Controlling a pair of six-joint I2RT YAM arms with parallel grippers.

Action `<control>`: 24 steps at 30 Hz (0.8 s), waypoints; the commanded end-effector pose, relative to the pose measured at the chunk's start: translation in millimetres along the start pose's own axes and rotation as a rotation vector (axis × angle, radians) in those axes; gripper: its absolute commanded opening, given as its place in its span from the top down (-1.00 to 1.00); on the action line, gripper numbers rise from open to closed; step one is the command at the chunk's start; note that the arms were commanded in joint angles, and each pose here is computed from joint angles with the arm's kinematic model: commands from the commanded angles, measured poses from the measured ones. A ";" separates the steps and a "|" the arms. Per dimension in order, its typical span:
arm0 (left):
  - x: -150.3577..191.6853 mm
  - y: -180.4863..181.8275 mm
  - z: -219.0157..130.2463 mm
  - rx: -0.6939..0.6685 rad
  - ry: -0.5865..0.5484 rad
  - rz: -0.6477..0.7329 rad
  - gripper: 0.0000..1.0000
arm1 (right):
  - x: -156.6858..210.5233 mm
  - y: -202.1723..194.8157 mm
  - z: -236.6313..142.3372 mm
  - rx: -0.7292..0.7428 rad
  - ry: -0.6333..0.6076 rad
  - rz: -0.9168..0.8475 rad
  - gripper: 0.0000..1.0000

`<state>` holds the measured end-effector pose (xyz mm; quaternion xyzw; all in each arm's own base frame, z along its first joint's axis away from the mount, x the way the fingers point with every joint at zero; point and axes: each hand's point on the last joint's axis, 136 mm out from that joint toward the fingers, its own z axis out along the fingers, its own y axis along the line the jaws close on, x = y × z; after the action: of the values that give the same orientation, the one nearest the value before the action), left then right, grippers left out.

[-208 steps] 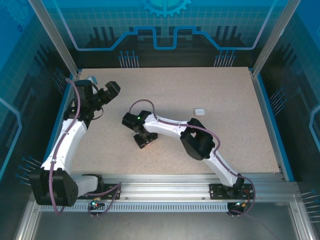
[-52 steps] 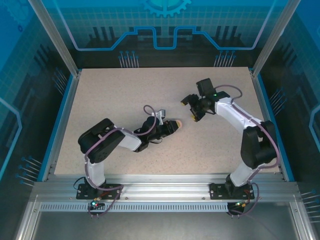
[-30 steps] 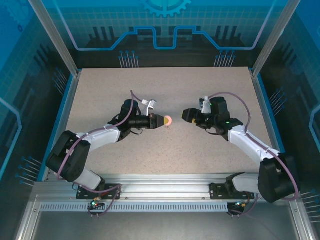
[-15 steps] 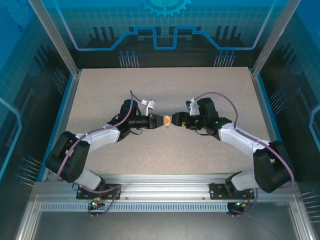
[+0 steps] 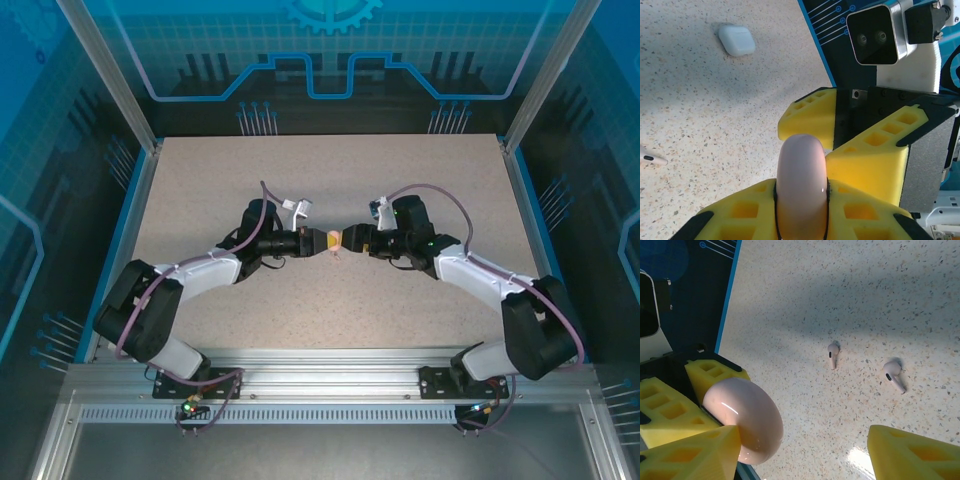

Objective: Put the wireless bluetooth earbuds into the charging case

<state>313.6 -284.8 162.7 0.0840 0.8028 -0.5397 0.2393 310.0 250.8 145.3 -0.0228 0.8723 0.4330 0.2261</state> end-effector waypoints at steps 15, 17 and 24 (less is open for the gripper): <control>-19.7 -30.9 -3.7 0.082 -0.042 0.065 1.00 | 10.0 -66.3 -8.3 0.140 -0.002 0.151 -0.24; -20.3 -30.6 -3.5 0.082 -0.043 0.065 1.00 | 7.3 -53.0 -15.7 0.103 -0.015 0.123 -0.25; -20.5 -29.4 -1.2 0.085 -0.039 0.061 1.00 | -4.9 -4.1 -39.4 -0.013 -0.051 -0.020 -0.22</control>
<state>317.8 -287.6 174.0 0.0873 0.7914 -0.5506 0.2506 305.1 211.8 147.6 0.0115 0.8718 0.4239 0.2454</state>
